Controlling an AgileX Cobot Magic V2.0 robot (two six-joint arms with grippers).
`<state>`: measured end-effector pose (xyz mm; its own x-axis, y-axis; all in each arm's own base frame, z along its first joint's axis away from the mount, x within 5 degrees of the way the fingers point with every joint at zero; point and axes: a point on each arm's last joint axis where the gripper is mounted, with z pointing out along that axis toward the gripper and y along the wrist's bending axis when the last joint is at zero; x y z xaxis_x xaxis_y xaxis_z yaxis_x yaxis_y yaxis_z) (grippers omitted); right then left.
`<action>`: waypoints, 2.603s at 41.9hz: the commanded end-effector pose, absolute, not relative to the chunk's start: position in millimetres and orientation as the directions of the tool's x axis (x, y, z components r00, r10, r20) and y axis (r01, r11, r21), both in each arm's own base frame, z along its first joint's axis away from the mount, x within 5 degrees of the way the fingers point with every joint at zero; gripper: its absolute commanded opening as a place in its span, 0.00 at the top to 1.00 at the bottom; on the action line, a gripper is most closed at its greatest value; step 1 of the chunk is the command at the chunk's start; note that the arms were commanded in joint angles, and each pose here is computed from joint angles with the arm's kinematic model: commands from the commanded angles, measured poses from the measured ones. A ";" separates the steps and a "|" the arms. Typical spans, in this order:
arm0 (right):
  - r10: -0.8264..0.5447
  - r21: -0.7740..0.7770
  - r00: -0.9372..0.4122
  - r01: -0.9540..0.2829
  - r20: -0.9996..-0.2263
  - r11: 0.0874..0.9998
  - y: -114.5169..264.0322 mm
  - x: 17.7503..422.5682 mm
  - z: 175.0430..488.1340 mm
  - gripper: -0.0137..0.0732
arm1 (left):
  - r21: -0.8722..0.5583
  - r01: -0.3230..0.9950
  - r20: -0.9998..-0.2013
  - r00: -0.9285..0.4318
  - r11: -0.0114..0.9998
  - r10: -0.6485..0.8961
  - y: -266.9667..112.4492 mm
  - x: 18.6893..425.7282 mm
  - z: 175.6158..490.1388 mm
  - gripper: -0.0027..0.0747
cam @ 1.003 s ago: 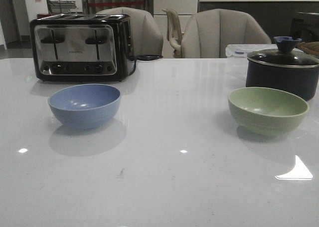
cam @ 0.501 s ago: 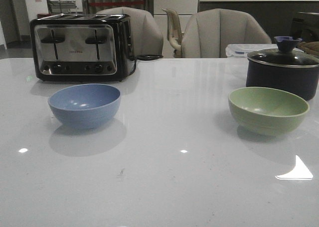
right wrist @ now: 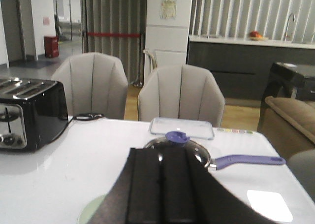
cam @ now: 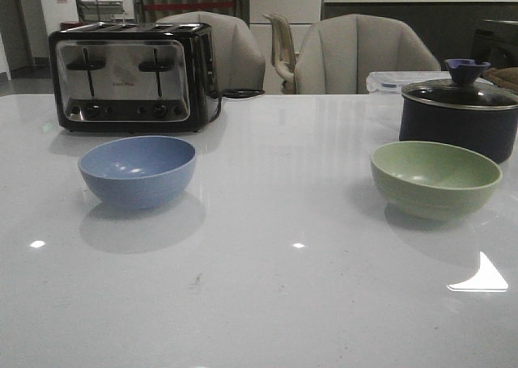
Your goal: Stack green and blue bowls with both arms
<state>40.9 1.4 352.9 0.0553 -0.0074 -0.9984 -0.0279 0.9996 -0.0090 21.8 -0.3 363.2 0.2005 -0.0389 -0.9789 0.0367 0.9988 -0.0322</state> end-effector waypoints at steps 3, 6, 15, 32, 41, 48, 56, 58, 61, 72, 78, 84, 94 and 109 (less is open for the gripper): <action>-0.025 -0.024 -0.035 -0.017 -0.999 1.000 1.0 60.9 373.1 0.80 | -0.087 0.060 -0.990 0.106 0.994 -0.093 -2.6 36.1 392.0 0.83; -0.026 -0.024 -0.103 -0.019 -0.994 1.000 1.2 71.8 368.2 0.80 | -0.089 0.056 -0.994 0.051 0.994 -0.092 -3.1 47.2 389.8 0.83; -0.029 -0.023 -0.328 -0.024 -0.944 0.999 1.8 106.9 347.6 0.80 | -0.091 0.040 -0.985 -0.152 0.995 -0.084 -4.4 78.1 371.4 0.83; -0.033 -0.020 -0.563 -0.030 -0.826 0.999 2.6 157.3 313.5 0.78 | -0.074 0.018 -0.916 -0.395 0.997 -0.061 -5.3 115.0 344.2 0.83; -0.034 -0.019 -0.631 -0.032 -0.775 0.999 3.0 180.2 296.4 0.32 | -0.042 0.029 -0.907 -0.420 0.999 -0.026 -5.4 122.7 340.2 0.50; -0.004 0.017 -0.683 -0.024 -0.730 1.000 5.0 206.5 289.3 0.20 | -0.041 0.029 -0.909 -0.417 0.999 -0.025 -5.4 125.2 340.2 0.26; 0.019 0.044 -0.724 -0.016 -0.689 0.999 7.0 252.9 287.4 0.20 | -0.041 0.029 -0.917 -0.398 0.999 -0.026 -5.4 126.0 341.9 0.28; 0.019 0.044 -0.738 -0.015 -0.674 0.999 7.2 265.5 283.6 0.20 | -0.041 0.029 -0.917 -0.398 0.999 -0.026 -5.4 126.0 341.9 0.28; 0.018 0.044 -0.753 -0.014 -0.658 0.999 7.5 284.2 279.3 0.20 | -0.041 0.029 -0.917 -0.398 0.999 -0.026 -5.4 126.0 341.9 0.28; 0.008 0.033 -0.791 -0.015 -0.612 0.999 7.9 345.0 254.3 0.20 | -0.041 0.029 -0.917 -0.398 0.999 -0.026 -5.4 126.0 341.9 0.28; 0.008 0.032 -0.804 -0.013 -0.594 0.999 8.3 368.8 237.7 0.20 | -0.041 0.029 -0.917 -0.398 0.999 -0.026 -5.4 126.0 341.9 0.28; 0.008 0.032 -0.822 -0.012 -0.569 0.999 8.5 384.2 221.4 0.20 | -0.041 0.029 -0.917 -0.398 0.999 -0.026 -5.4 126.0 341.9 0.28; -0.001 0.022 -0.829 -0.016 -0.559 1.000 8.1 392.1 209.9 0.35 | -0.041 0.029 -0.916 -0.400 0.999 -0.026 -5.4 125.9 341.7 0.28; -0.006 0.018 -0.824 -0.019 -0.567 1.000 7.9 392.3 214.0 0.72 | -0.041 0.029 -0.916 -0.400 0.999 -0.026 -5.4 125.9 341.7 0.28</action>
